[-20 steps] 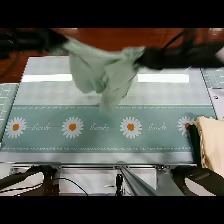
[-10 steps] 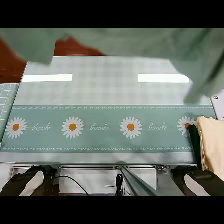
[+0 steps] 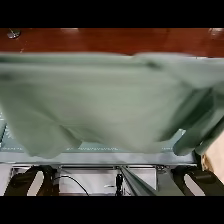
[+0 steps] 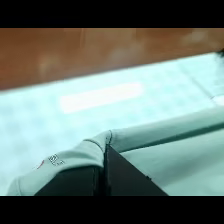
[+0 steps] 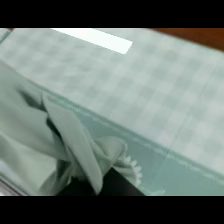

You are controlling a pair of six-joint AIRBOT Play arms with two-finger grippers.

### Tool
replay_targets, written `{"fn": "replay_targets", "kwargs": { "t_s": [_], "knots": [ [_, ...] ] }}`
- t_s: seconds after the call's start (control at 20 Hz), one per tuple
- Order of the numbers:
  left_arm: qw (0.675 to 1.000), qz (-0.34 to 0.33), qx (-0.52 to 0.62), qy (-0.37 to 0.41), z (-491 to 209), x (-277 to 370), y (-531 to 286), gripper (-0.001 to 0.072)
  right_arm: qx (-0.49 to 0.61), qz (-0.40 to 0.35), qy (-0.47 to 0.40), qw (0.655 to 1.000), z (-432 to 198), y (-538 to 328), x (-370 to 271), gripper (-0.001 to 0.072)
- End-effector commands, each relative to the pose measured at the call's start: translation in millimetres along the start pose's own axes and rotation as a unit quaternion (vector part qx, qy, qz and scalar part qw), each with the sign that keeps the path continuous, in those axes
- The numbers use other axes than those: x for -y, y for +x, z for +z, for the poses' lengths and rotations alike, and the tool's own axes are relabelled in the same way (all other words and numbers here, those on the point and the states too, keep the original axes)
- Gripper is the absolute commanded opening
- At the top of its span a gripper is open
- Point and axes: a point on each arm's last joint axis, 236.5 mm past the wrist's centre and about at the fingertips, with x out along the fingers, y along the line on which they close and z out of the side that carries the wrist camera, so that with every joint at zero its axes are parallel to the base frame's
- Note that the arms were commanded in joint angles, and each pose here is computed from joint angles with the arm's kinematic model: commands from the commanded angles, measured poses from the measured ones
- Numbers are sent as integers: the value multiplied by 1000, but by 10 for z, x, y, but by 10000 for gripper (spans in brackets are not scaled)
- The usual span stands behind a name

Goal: Fold the shirts.

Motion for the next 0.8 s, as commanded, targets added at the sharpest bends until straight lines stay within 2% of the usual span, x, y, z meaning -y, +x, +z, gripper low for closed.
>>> {"fn": "replay_targets", "kwargs": {
  "t_s": [0.0,0.1,0.2,0.35,0.5,0.65,0.75],
  "knots": [
    [990,-16,-113,-83,-928,-245,462,18,-52,44,37,997,-268,443,42,23],
    [977,-21,-168,-125,-1476,-436,790,19,-58,44,56,996,-371,873,268,23],
    [969,-1,-185,-163,-1951,-738,1151,20,-39,13,96,994,-434,1345,648,23],
    [959,28,-192,-208,-2350,-1117,1588,19,-45,-16,150,988,-524,2015,1143,23],
    [959,15,-178,-218,-2315,-1249,2076,19,-50,-37,197,978,-456,2628,1591,23],
    [958,29,-162,-236,-2120,-1499,2532,19,-54,-36,247,967,-319,3167,1896,23],
    [954,15,-171,-244,-1992,-1552,2751,19,-49,-31,273,960,-182,3410,2065,23]
  ]
}}
